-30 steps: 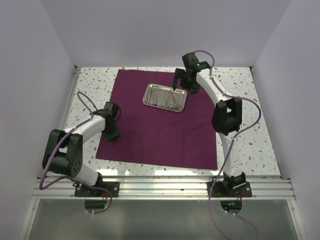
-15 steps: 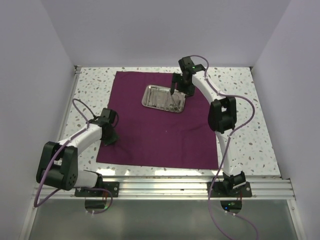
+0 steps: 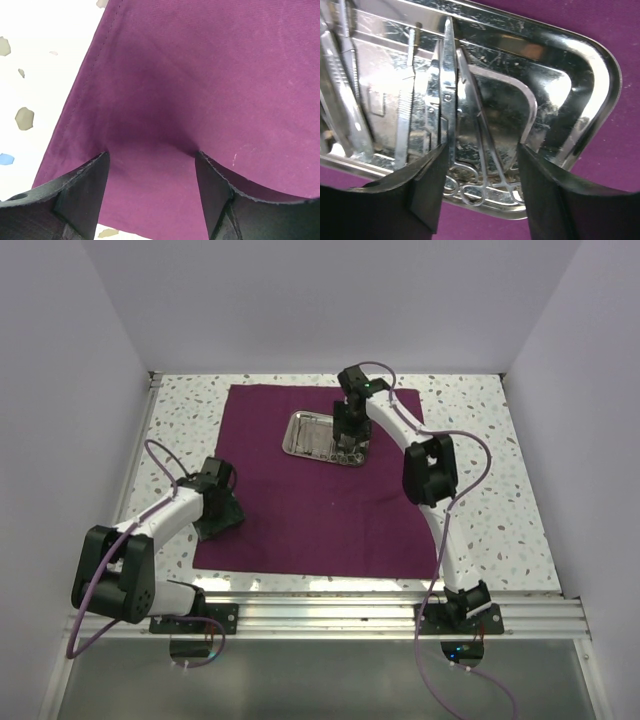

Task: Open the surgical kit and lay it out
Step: Pick up the medical item from the container.

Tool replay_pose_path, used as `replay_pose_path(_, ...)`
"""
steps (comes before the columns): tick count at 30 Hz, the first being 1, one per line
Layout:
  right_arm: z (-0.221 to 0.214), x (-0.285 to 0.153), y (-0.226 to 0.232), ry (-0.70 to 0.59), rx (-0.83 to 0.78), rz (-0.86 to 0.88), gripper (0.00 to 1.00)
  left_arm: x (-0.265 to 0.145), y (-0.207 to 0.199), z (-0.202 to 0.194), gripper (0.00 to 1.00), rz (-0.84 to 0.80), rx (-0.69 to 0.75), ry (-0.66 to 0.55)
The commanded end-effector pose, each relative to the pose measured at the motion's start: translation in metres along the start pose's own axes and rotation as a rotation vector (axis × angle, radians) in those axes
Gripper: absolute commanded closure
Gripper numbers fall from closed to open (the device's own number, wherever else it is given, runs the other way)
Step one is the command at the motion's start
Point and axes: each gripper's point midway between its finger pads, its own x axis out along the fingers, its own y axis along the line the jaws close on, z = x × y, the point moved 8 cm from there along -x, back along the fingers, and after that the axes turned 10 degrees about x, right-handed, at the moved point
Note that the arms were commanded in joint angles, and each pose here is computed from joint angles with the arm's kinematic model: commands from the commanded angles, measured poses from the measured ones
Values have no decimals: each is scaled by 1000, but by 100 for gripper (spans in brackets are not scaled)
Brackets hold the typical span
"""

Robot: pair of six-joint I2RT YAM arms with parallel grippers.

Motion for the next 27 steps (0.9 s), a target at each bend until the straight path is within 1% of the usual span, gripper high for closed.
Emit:
replay_pose_path(1, 2, -2, 1, -30, -48, -51, 41, -11, -4, 10, 27, -8, 3, -18)
replay_pose_path(2, -1, 1, 1, -22, -60, -77, 46, -11, -3, 10, 27, -6, 4, -16)
replay_pose_path(4, -3, 1, -5, -37, -95, -158, 50, -12, -4, 12, 27, -8, 9, -19)
replay_pose_path(7, -7, 5, -10, -40, -120, -213, 56, -12, -4, 13, 28, -4, 16, -24)
replay_pose_path(8, -10, 7, -14, -32, -126, -239, 60, -12, -4, 14, 28, -4, 22, -25)
replay_pose_path(10, -17, 14, -17, -13, -142, -268, 62, -12, -4, 15, 28, -2, 25, -27)
replay_pose_path(13, -30, 25, -20, 35, -178, -308, 68, -12, -5, 18, 28, 1, 35, -34)
replay_pose_path(17, -50, 39, -19, 94, -213, -327, 81, -13, -6, 21, 29, 1, 49, -41)
replay_pose_path(19, -55, 44, -20, 120, -208, -319, 84, -13, -7, 24, 29, -1, 53, -47)
replay_pose_path(23, -60, 50, -20, 137, -205, -314, 100, -15, -8, 28, 30, -3, 67, -57)
replay_pose_path(26, -51, 40, -15, 94, -201, -289, 100, -18, -10, 32, 30, -9, 72, -71)
replay_pose_path(27, -43, 26, -9, 58, -194, -264, 100, -18, -10, 33, 30, -10, 73, -74)
